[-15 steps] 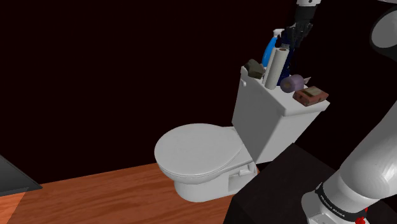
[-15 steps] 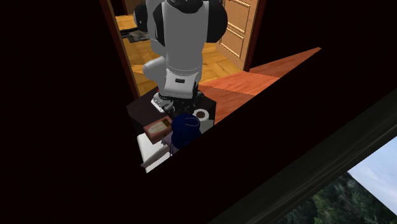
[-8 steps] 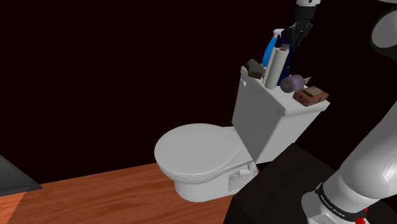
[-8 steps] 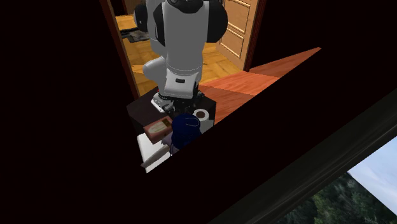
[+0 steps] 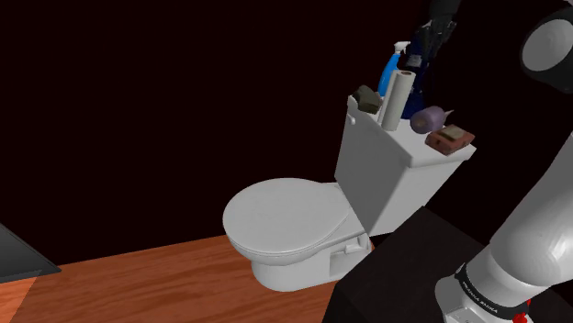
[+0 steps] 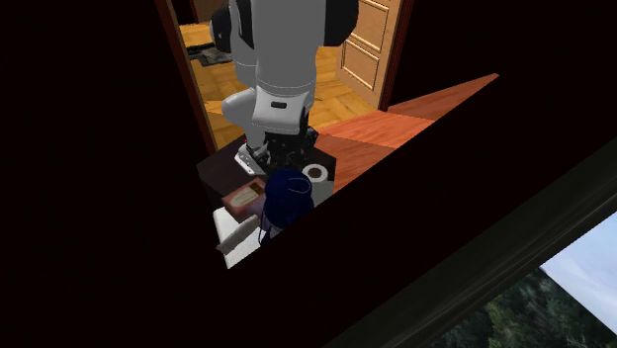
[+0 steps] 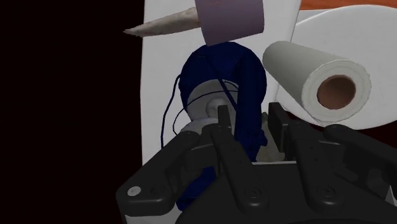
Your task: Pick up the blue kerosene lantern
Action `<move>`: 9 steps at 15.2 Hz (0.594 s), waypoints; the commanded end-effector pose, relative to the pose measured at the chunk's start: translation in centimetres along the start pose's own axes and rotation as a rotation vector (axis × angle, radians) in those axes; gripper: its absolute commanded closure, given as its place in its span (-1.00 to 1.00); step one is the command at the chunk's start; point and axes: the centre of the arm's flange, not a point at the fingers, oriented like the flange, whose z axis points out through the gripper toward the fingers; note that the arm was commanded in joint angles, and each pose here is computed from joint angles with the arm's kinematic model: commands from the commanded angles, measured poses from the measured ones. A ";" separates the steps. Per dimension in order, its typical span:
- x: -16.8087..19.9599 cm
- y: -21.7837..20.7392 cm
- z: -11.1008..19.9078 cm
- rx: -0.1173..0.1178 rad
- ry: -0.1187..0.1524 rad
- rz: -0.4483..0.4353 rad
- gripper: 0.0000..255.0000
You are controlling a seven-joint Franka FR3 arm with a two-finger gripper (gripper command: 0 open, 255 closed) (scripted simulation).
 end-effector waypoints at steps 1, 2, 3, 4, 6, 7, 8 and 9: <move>-0.2 0.0 -1.2 -0.001 0.003 0.001 1.00; -0.2 0.0 -1.7 -0.001 0.003 0.001 1.00; -0.3 0.1 -2.2 -0.001 0.003 0.001 1.00; -0.3 0.1 -2.8 -0.001 0.003 0.001 1.00; -0.3 0.1 -3.8 -0.001 0.003 0.001 1.00; -0.4 0.2 -4.3 -0.001 0.003 0.001 1.00; -0.4 0.2 -4.4 -0.001 0.003 0.001 1.00; -0.4 0.2 -4.4 -0.001 0.003 0.000 1.00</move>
